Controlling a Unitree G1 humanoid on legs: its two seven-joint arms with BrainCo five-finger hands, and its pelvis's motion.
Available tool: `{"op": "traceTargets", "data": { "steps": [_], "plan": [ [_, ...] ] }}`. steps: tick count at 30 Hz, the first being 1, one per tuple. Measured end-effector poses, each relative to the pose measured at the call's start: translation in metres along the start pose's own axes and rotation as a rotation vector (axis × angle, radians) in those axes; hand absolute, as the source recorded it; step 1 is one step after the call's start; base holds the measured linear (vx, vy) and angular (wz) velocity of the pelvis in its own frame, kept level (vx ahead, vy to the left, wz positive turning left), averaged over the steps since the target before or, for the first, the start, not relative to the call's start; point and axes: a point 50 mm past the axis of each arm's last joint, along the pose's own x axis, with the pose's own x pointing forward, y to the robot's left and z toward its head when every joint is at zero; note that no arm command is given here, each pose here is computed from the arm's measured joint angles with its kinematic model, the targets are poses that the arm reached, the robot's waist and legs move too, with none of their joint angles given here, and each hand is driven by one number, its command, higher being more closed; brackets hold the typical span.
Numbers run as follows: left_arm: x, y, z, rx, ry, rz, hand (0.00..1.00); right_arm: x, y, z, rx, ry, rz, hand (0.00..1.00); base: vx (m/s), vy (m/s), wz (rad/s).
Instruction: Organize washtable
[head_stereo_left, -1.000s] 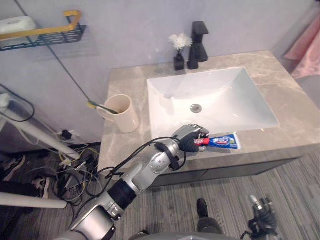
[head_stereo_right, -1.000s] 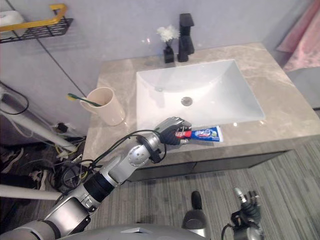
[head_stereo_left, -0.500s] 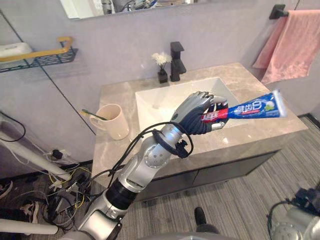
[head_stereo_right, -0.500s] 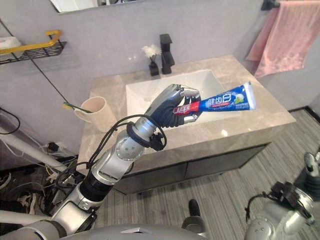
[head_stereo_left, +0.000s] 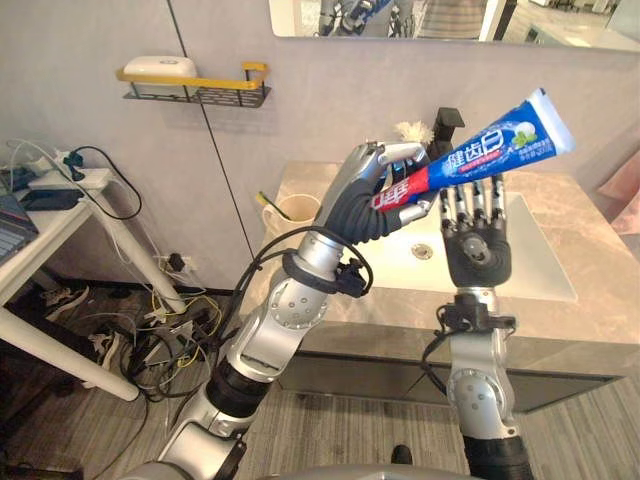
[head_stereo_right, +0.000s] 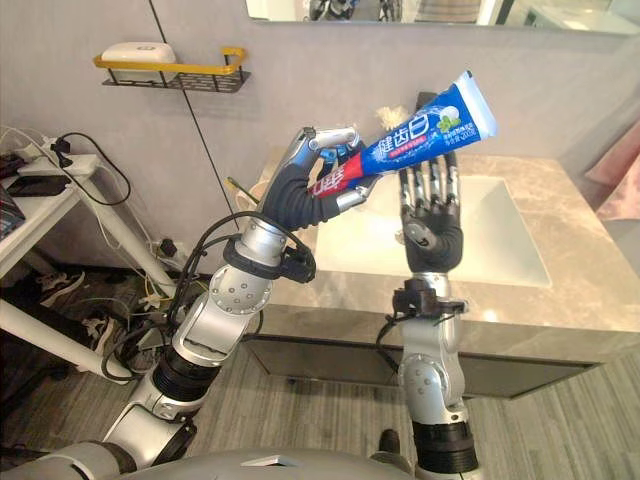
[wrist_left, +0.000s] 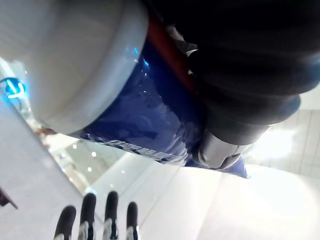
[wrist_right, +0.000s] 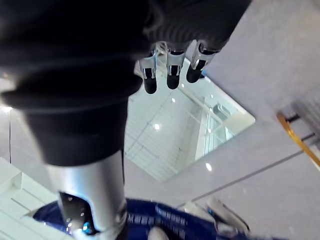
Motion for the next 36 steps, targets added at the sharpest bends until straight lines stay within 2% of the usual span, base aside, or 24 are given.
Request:
{"op": "traceTargets", "data": {
  "steps": [9, 18, 31, 32, 36],
  "plan": [
    [-0.002, 0.008, -0.006, 0.014, 0.031, 0.072, 1.00, 0.012, 0.019, -0.013, 0.149, 0.050, 0.101, 0.00, 0.00, -0.007, 0.10],
    [-0.016, 0.002, -0.020, 0.016, 0.125, 0.053, 1.00, 0.019, 0.037, -0.022, 0.211, 0.088, 0.184, 0.00, 0.00, -0.005, 0.04],
    [-0.022, -0.009, -0.019, -0.002, 0.133, 0.006, 1.00, 0.032, 0.038, -0.024, 0.190, 0.097, 0.211, 0.00, 0.00, 0.000, 0.00],
    [-0.022, -0.012, -0.018, -0.009, 0.129, -0.007, 1.00, 0.032, 0.038, -0.024, 0.189, 0.099, 0.210, 1.00, 0.00, -0.003, 0.04],
    [-0.025, -0.016, -0.021, -0.016, 0.147, -0.031, 1.00, 0.032, 0.037, -0.023, 0.180, 0.103, 0.206, 1.00, 0.00, -0.001, 0.01]
  ]
}}
